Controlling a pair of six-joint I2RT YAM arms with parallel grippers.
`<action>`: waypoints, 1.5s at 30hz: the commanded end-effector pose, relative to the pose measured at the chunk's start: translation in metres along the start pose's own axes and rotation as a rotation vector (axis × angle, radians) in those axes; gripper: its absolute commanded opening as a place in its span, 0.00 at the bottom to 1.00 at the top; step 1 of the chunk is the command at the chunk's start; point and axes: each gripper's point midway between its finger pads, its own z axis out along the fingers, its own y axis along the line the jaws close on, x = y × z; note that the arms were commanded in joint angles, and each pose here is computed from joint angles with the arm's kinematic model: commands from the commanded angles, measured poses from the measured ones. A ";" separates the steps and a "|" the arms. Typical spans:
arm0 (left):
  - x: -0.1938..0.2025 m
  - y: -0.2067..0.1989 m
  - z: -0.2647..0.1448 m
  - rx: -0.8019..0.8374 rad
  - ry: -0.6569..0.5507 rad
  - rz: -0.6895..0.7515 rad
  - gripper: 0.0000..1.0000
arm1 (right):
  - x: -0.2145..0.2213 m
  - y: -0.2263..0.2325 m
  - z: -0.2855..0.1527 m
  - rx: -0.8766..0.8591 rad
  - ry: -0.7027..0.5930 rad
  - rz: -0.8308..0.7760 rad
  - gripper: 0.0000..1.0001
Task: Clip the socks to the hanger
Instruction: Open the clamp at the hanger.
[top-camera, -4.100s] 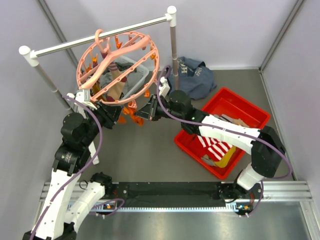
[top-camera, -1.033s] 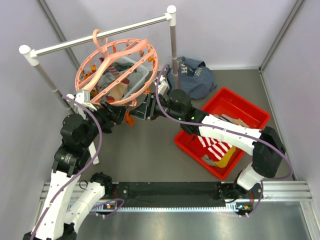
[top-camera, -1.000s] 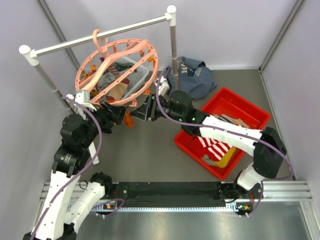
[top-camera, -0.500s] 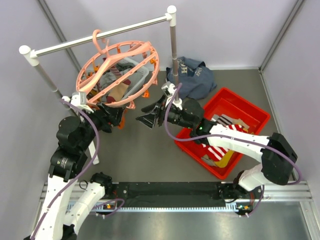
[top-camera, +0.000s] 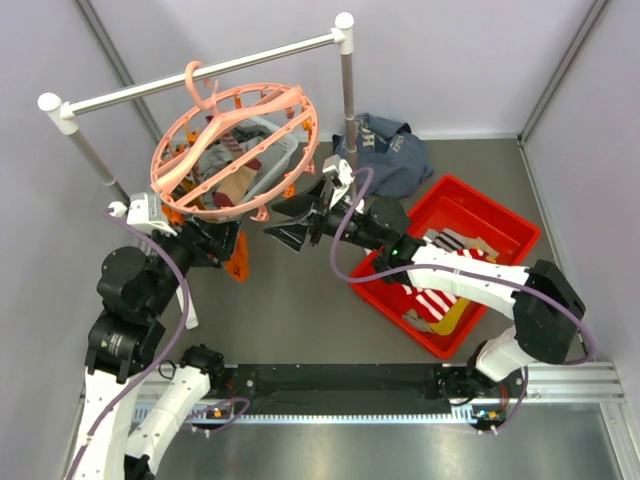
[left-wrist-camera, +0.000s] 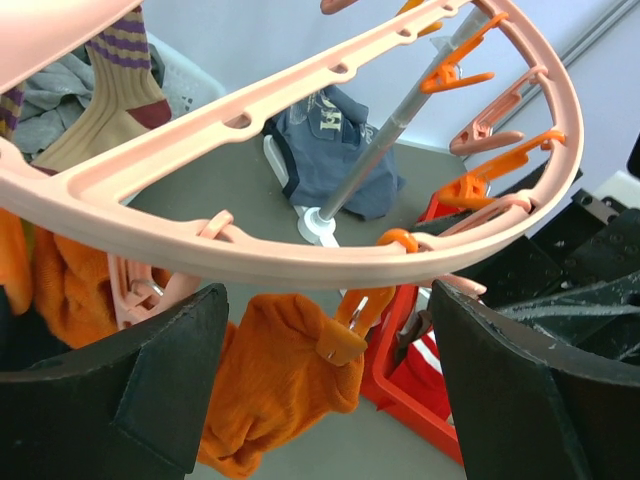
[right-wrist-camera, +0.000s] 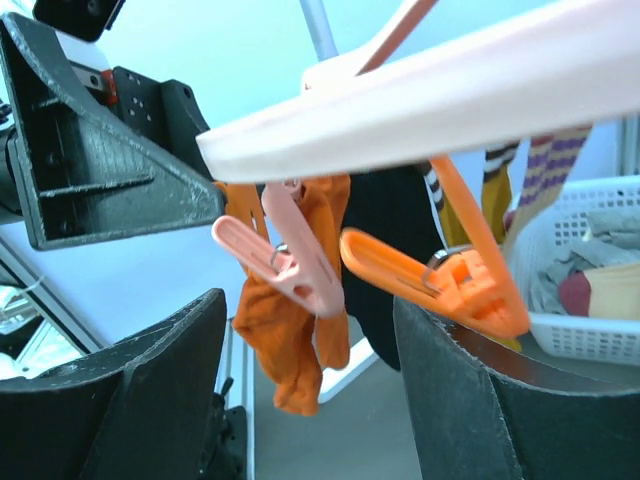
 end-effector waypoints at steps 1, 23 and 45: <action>-0.015 -0.011 -0.014 0.037 -0.042 0.029 0.86 | -0.033 0.023 0.015 -0.106 -0.093 -0.025 0.67; -0.020 -0.050 -0.036 0.217 -0.022 -0.042 0.86 | -0.023 0.040 0.018 -0.120 -0.089 0.004 0.22; -0.010 -0.002 -0.045 -0.043 -0.001 -0.020 0.79 | 0.024 0.061 0.054 0.321 0.059 -0.479 0.05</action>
